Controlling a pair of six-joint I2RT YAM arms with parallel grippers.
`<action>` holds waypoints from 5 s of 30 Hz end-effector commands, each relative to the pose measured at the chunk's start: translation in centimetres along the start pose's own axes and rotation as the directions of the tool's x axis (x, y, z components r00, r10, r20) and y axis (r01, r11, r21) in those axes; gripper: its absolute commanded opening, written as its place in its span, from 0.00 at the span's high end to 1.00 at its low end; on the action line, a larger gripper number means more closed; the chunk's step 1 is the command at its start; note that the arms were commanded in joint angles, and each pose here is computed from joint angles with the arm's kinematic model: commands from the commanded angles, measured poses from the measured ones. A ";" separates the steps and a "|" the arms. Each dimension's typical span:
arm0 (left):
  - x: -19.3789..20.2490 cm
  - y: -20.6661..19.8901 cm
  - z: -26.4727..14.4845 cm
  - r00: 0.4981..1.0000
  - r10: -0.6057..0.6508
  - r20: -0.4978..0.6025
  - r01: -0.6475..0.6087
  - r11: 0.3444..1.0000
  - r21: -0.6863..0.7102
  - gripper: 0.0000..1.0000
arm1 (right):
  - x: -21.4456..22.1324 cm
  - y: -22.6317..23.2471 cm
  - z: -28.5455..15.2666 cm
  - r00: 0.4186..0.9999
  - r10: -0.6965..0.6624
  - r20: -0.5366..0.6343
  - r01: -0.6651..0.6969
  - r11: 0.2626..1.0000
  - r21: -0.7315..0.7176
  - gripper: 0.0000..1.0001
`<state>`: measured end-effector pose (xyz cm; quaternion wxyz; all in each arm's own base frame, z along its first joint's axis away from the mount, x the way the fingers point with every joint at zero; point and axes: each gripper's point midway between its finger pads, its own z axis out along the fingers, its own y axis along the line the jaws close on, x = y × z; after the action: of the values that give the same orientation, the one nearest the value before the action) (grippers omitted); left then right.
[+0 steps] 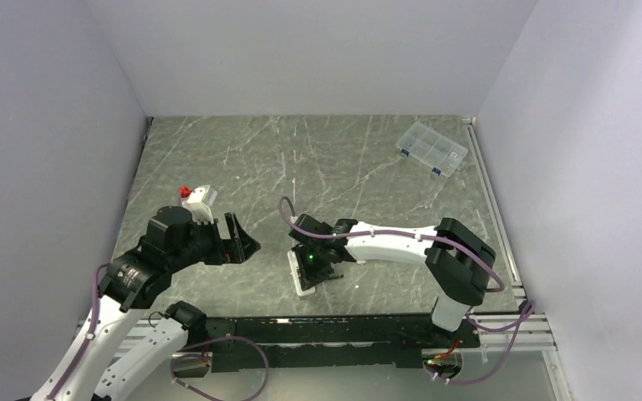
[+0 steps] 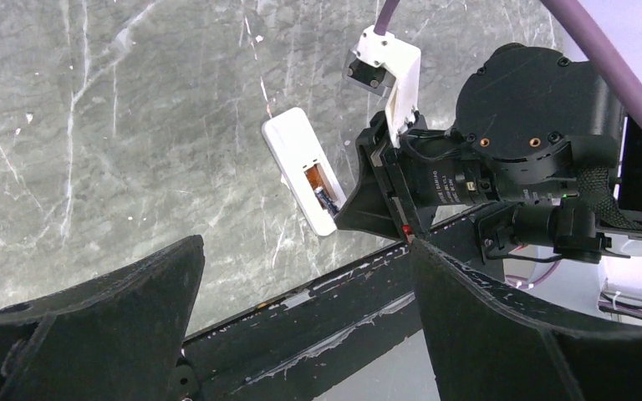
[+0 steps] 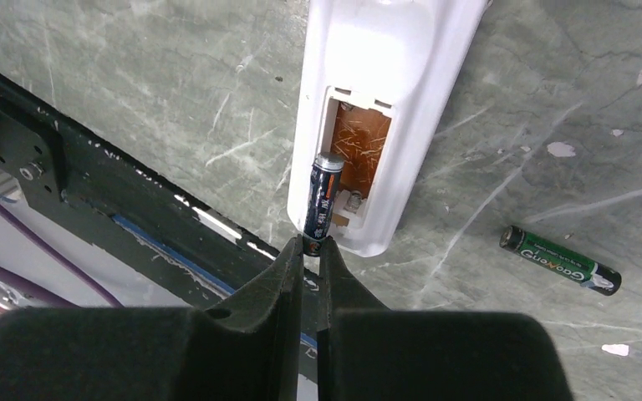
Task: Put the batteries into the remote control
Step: Load the battery into the remote control.
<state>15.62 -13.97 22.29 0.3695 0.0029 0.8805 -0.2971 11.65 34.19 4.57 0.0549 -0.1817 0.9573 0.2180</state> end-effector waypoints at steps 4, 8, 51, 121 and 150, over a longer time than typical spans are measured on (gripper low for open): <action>-0.9 -0.7 -0.1 0.999 0.011 0.043 -0.013 0.999 0.034 0.02 | -1.2 0.4 -0.2 0.999 0.030 0.020 -0.031 0.999 0.014 1.00; -0.9 -0.7 -0.1 0.999 0.011 0.044 -0.013 0.999 0.034 0.02 | -1.4 0.1 -0.2 0.999 0.040 0.024 -0.041 0.999 0.027 1.00; -1.1 -0.9 -0.3 0.998 0.019 0.057 -0.021 0.999 0.043 0.02 | -2.5 0.5 0.6 0.997 0.077 -0.001 -0.077 0.996 0.041 0.96; -0.7 -0.8 1.2 1.000 0.007 -0.010 -0.007 1.000 0.027 0.02 | -3.4 2.1 -2.9 0.992 0.040 0.117 -0.034 0.998 -0.049 0.75; 0.3 -0.8 15.6 0.976 -0.092 -0.197 0.109 0.991 0.080 0.49 | 3.2 0.7 -3.2 0.954 0.003 0.300 0.050 0.985 -0.167 0.88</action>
<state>23.36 -20.85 13.47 0.2486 -0.0084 0.9155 -0.3161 7.94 30.35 5.78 0.1537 -0.1717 0.9296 0.2876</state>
